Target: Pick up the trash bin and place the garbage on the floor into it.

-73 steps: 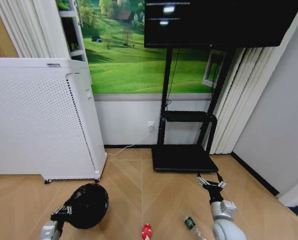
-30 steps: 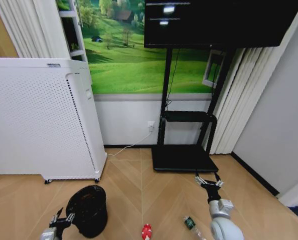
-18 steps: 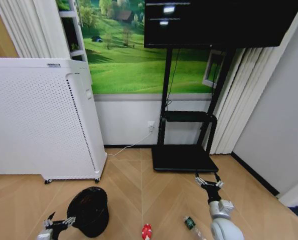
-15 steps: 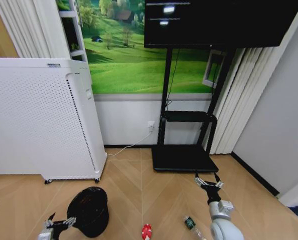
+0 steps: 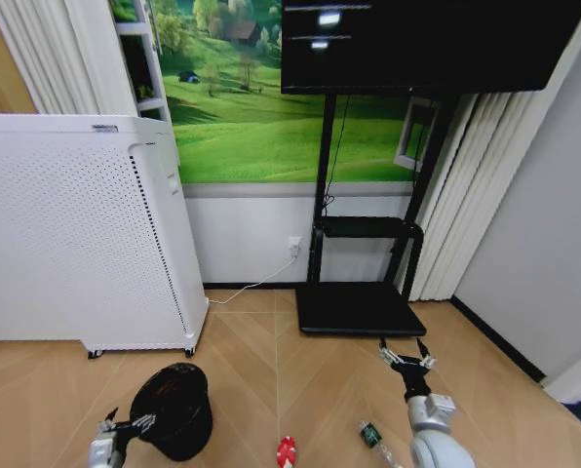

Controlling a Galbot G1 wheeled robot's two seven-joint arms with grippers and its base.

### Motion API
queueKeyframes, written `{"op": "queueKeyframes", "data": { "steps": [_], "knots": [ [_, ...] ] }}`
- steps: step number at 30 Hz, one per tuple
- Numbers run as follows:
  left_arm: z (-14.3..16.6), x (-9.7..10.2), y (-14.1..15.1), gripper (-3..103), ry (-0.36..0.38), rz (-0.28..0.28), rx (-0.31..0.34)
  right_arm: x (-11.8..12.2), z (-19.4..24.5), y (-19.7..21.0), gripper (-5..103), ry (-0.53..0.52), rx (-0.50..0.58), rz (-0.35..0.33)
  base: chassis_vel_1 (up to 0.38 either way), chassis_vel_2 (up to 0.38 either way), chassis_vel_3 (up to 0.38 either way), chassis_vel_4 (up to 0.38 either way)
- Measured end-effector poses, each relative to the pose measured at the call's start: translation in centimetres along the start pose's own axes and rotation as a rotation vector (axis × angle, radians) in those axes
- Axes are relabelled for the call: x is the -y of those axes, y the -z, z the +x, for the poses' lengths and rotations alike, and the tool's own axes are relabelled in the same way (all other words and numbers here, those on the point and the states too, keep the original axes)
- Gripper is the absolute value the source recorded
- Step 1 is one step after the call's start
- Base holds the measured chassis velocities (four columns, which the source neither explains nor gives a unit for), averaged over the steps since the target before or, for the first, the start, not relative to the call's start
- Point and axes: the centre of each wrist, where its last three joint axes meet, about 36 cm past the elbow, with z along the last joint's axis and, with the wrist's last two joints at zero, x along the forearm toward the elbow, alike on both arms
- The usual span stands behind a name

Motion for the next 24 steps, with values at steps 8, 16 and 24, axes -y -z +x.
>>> {"op": "queueKeyframes", "data": {
  "steps": [8, 16, 24],
  "knots": [
    [0.0, 0.0, -0.2, 66, -0.021, -0.001, 0.009, -0.2, -0.2, 0.0, 100, 0.003, 0.003, -0.004, 0.0, 0.0, 0.0, 0.0],
    [0.0, 0.2, -0.2, 38, -0.023, -0.004, 0.011, -0.1, -0.5, 0.0, 100, 0.003, 0.007, -0.005, 0.0, 0.0, 0.0, 0.0],
    [0.2, 1.1, -0.9, 19, -0.041, -0.009, 0.0, -0.2, -0.8, 0.0, 100, 0.004, 0.014, -0.007, 0.0, 0.0, 0.0, 0.0]
  ]
}}
